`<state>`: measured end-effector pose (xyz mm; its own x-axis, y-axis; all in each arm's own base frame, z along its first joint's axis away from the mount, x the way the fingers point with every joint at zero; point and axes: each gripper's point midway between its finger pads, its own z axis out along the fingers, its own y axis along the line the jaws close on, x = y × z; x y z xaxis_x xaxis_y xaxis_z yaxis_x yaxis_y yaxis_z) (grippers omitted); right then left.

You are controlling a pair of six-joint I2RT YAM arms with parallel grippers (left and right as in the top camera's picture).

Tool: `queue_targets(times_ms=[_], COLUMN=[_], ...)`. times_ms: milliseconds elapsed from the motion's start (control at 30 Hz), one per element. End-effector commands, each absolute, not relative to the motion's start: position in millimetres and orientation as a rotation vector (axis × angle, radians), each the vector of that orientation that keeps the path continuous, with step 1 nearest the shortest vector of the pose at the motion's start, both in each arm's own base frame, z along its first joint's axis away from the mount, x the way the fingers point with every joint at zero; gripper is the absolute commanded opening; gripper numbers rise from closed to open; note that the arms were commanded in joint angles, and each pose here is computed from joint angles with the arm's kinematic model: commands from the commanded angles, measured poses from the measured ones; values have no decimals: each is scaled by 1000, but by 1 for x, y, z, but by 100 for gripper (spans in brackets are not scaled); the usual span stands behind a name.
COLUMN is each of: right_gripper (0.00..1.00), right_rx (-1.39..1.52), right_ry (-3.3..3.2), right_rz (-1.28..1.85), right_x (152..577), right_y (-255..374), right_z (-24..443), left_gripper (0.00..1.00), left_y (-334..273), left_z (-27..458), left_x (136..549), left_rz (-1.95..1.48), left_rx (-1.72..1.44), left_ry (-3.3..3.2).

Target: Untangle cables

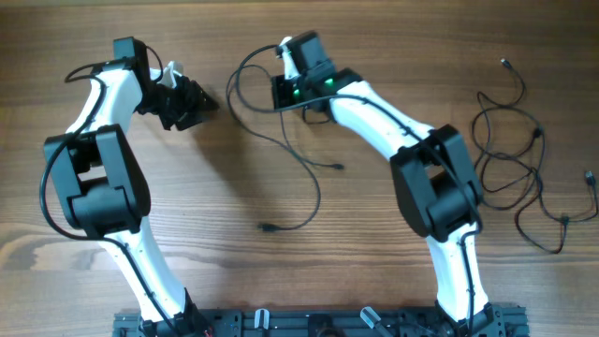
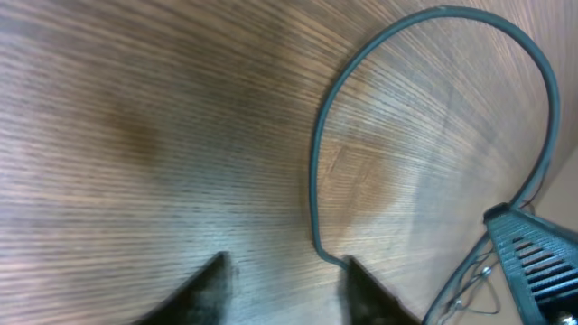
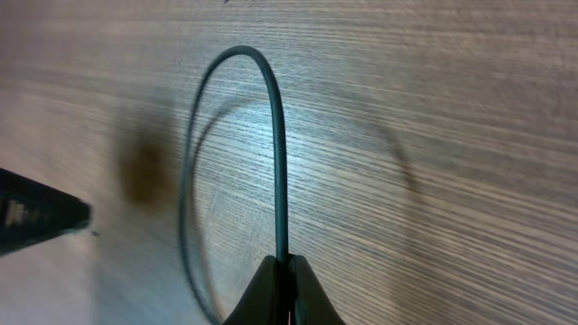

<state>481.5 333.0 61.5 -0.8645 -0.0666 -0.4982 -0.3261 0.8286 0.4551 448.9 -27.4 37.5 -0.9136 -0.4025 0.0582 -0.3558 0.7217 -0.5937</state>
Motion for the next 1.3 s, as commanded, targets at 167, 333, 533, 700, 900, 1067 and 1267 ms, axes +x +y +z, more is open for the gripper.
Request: queue_targets(times_ms=[167,333,533,700,900,1067,1267], right_gripper=[4,4,4,4,4,10,10], right_rx=[-244,-294,-342,-359,-379,-394,-395], right_ry=[2626,2632,2620,2619,2601,2597,2597], right_rz=[1008,1034,1028,1031,1015,938,812], right_x=[458,446,436,431,429,423,420], right_y=[338,352,369,375,385,394,400], right_z=[71,71,71,71,72,68,56], left_gripper=[25,27,23,22,21,20,19], left_y=[-59,-67,-62,-52,-49,-49,-48], left_z=[23,12,-7,-16,-18,-18,-17], left_x=[448,447,446,446,445,445,445], left_rz=[-927,-831,-750,-749,-750,-751,-761], left_rx=[-604,-620,-693,-740,-776,-777,-783], left_ry=[2899,2937,2968,2968,2964,2965,2964])
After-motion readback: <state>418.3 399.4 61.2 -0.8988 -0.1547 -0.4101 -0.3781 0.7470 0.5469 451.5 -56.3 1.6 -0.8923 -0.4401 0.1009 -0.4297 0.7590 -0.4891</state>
